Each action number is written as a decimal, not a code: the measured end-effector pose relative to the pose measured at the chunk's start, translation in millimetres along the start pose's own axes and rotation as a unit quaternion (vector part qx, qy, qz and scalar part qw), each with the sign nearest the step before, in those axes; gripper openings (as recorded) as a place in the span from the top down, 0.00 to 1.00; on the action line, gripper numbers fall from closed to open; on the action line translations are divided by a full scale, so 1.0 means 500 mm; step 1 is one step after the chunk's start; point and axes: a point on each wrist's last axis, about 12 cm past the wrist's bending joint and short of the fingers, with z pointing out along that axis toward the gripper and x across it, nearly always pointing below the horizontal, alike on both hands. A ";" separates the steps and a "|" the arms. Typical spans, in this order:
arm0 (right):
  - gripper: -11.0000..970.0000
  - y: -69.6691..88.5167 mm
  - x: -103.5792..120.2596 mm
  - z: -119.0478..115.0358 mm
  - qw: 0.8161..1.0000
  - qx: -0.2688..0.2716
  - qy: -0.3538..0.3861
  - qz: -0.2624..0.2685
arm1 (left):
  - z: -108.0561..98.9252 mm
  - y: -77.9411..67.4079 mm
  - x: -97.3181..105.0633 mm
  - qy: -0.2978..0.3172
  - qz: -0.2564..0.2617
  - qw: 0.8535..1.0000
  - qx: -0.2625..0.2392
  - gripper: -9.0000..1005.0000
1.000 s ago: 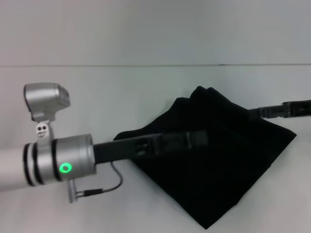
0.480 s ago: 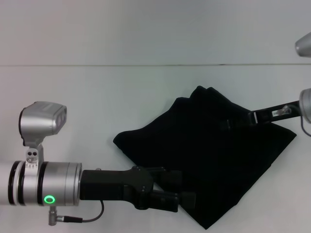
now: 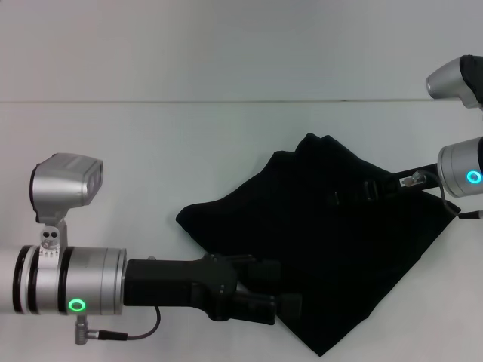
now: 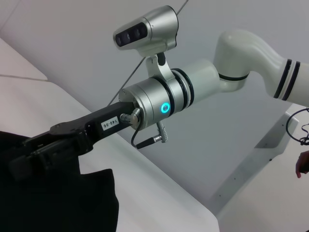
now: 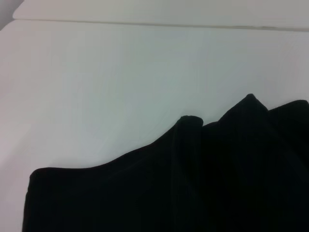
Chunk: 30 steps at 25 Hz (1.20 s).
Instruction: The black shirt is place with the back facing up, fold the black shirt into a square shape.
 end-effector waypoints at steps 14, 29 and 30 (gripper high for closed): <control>0.21 0.011 0.003 0.012 1.000 -0.003 0.008 -0.007 | -0.001 0.004 -0.001 -0.008 -0.006 1.000 -0.009 0.05; 0.85 0.010 -0.002 0.007 1.000 -0.006 -0.005 -0.009 | 0.001 0.007 0.001 -0.009 -0.009 1.000 -0.015 0.06; 0.88 0.011 -0.004 0.006 1.000 -0.008 -0.009 -0.011 | 0.001 0.007 0.001 -0.009 -0.010 1.000 -0.015 0.06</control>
